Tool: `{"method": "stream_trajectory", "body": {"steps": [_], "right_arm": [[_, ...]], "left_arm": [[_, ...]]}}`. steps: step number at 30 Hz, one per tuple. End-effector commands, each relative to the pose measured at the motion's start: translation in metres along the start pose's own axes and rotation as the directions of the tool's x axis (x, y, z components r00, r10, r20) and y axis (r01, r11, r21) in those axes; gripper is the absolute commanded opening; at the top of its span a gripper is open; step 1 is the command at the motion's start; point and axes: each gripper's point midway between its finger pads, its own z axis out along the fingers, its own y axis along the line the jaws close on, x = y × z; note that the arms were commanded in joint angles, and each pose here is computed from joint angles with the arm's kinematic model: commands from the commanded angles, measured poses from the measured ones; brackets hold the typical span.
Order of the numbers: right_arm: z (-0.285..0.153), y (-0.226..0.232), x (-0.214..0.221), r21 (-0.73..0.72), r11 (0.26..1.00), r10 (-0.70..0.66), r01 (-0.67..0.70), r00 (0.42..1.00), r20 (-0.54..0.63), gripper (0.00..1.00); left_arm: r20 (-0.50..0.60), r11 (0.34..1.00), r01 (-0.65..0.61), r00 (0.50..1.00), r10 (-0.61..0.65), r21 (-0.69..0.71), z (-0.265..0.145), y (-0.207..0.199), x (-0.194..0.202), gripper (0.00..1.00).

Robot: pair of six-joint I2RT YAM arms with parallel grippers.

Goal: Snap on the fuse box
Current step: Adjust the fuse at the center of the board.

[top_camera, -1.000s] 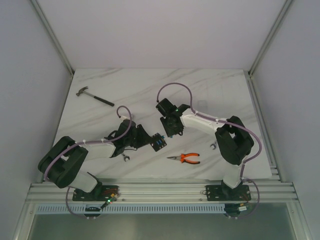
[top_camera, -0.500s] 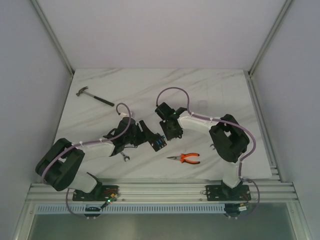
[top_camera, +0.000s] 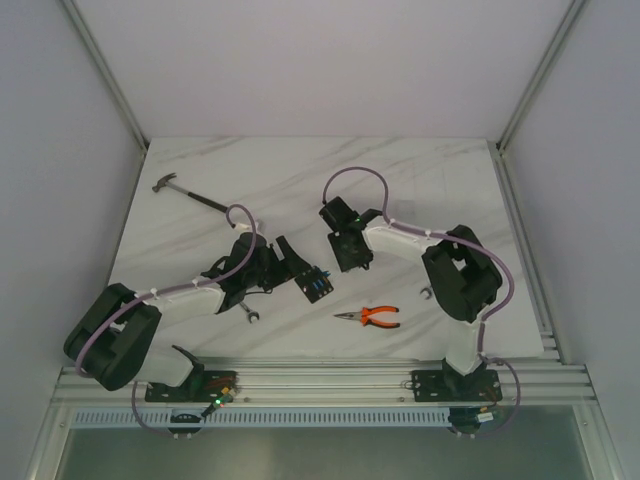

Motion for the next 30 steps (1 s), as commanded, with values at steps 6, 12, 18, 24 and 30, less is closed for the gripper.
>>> {"method": "stream_trajectory", "body": {"steps": [6, 12, 18, 24, 30], "right_arm": [[0.008, -0.051, 0.015, 0.176, 0.984, 0.028, -0.02, 0.999, -0.04, 0.48], [-0.001, -0.068, 0.006, 0.202, 0.975, 0.09, -0.088, 0.996, -0.002, 0.49], [-0.013, -0.043, -0.013, 0.086, 0.987, 0.133, -0.139, 0.988, 0.073, 0.52], [-0.01, -0.025, -0.021, 0.03, 0.984, 0.174, -0.176, 0.983, 0.058, 0.55], [-0.007, -0.018, -0.028, 0.017, 0.973, 0.229, -0.23, 0.972, 0.047, 0.56]], "left_arm": [[0.013, 1.0, -0.014, 1.0, 0.014, -0.027, -0.004, 0.009, -0.001, 0.91], [0.017, 0.999, -0.014, 1.0, 0.015, -0.03, -0.005, 0.01, -0.002, 0.94], [0.021, 0.999, -0.019, 1.0, 0.019, -0.036, -0.006, 0.013, -0.002, 0.97], [0.031, 0.999, -0.027, 0.999, 0.028, -0.035, -0.007, 0.014, -0.005, 1.0], [0.048, 0.999, -0.025, 0.998, 0.026, -0.041, -0.01, 0.017, -0.007, 1.0]]}}
